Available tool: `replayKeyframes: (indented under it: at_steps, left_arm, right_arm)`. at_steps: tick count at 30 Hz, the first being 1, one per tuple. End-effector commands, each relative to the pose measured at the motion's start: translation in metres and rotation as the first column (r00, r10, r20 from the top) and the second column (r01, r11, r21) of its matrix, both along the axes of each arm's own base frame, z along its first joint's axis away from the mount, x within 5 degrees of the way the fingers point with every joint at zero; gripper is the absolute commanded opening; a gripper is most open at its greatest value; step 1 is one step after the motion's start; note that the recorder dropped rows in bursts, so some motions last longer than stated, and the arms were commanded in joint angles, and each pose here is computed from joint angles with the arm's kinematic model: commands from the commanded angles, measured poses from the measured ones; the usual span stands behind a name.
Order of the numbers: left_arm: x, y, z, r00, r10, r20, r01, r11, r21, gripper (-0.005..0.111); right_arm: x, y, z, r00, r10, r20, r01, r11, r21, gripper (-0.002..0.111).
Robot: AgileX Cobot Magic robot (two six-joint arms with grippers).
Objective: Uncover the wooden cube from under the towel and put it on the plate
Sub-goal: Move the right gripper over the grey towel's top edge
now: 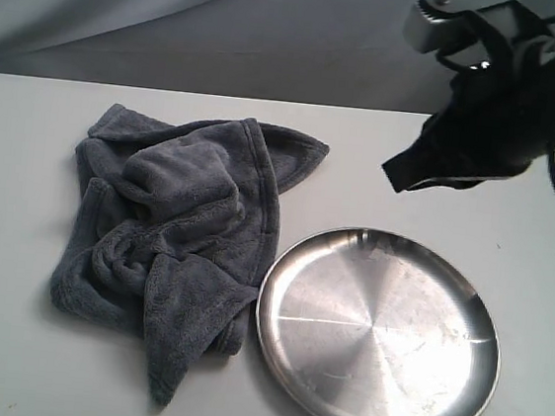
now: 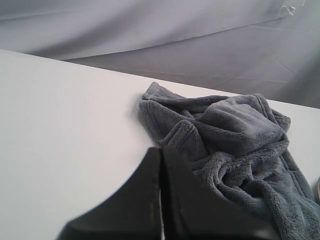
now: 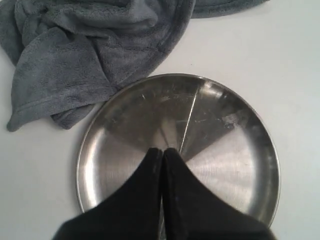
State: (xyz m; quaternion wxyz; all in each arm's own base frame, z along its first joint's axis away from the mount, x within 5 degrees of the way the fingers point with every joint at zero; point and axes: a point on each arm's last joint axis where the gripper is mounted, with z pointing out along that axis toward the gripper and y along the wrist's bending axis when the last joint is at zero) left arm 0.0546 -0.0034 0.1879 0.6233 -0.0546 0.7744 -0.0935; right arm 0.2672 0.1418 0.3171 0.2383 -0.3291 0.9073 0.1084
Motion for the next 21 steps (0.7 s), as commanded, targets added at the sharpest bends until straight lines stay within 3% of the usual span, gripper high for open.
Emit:
replayKeyframes:
  at_steps: [1,9,13,21]
  left_arm:
    - [0.0,0.0,-0.001,1.0,-0.005,0.002,0.005,1.0,-0.009,0.0]
    - [0.0,0.0,-0.001,1.0,-0.005,0.002,0.005,1.0,-0.007,0.0]
    - [0.0,0.0,-0.001,1.0,-0.005,0.002,0.005,1.0,-0.007,0.0]
    - [0.0,0.0,-0.001,1.0,-0.005,0.002,0.005,1.0,-0.009,0.0]
  right_arm:
    - [0.014,0.032,-0.002,0.994,0.077,-0.074,-0.082,0.994,-0.068,0.0]
    - [0.04,0.086,0.0,0.989,0.147,-0.021,-0.148,0.984,-0.096,0.0]
    - [0.055,0.097,-0.001,0.996,0.088,-0.025,-0.089,0.994,-0.065,0.0]
    - [0.085,0.118,-0.014,0.995,0.093,-0.047,-0.097,0.992,-0.078,0.0]
